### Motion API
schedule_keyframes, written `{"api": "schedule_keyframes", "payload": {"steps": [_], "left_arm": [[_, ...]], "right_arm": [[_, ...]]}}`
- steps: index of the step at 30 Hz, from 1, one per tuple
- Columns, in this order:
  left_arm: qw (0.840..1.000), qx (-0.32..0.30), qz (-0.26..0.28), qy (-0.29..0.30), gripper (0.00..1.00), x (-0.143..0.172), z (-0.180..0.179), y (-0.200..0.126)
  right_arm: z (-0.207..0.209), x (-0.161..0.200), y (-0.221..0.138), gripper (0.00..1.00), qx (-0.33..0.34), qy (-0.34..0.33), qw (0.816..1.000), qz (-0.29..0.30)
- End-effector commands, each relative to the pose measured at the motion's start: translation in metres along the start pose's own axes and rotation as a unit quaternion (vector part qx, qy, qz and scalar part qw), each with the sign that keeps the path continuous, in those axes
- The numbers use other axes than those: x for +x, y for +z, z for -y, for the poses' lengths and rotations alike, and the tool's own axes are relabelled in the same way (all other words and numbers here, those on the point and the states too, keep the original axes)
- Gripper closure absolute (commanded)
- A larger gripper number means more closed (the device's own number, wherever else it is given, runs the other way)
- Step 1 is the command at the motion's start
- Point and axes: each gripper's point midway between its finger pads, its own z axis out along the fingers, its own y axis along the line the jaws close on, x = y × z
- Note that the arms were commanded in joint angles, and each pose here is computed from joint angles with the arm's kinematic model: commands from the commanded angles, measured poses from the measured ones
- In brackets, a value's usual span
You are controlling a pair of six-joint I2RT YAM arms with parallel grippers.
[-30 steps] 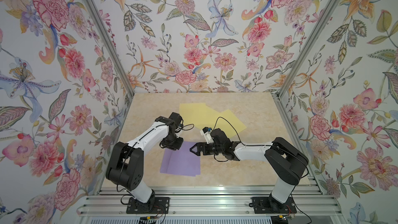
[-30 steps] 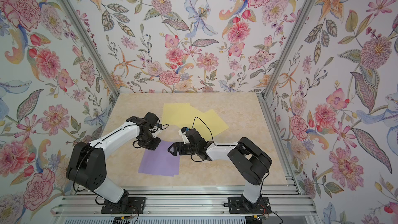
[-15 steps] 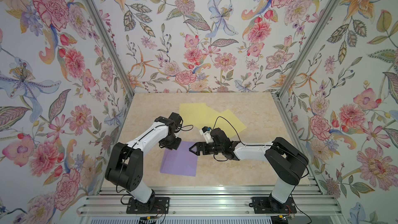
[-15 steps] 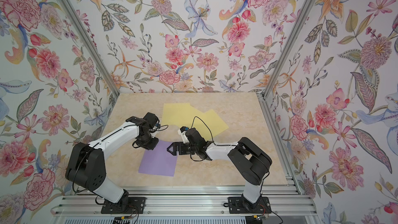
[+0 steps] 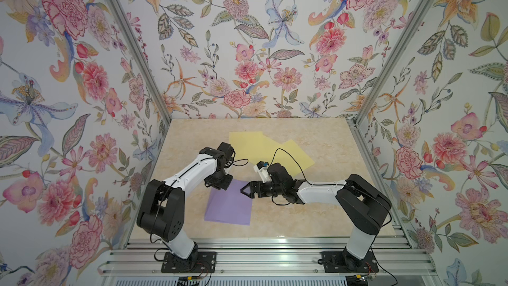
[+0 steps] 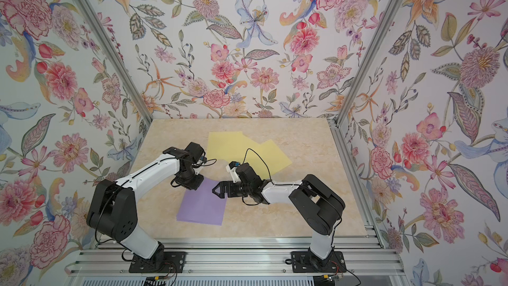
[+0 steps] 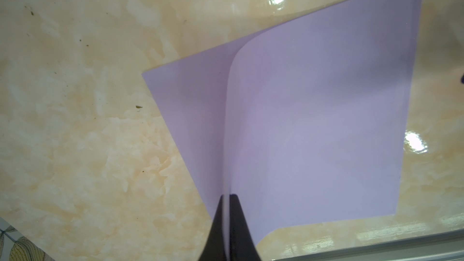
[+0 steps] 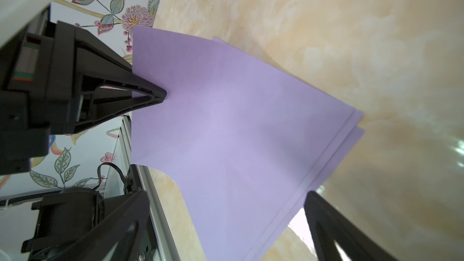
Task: Sort the scattered colored papers by color
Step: Place the colored paper.
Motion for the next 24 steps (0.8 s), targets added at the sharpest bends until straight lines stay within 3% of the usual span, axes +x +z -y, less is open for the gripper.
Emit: {"api": "schedule_keyframes", "payload": {"steps": [1, 24], "left_arm": [[1.0, -0.011, -0.007, 0.014, 1.0, 0.0, -0.001, 0.0], [1.0, -0.015, -0.017, 0.019, 1.0, 0.004, 0.006, 0.007]], "right_arm": [[-0.004, -0.006, 0.007, 0.0, -0.01, -0.012, 1.0, 0.001], [-0.004, -0.001, 0.032, 0.0, -0.019, -0.006, 0.999, -0.03]]}}
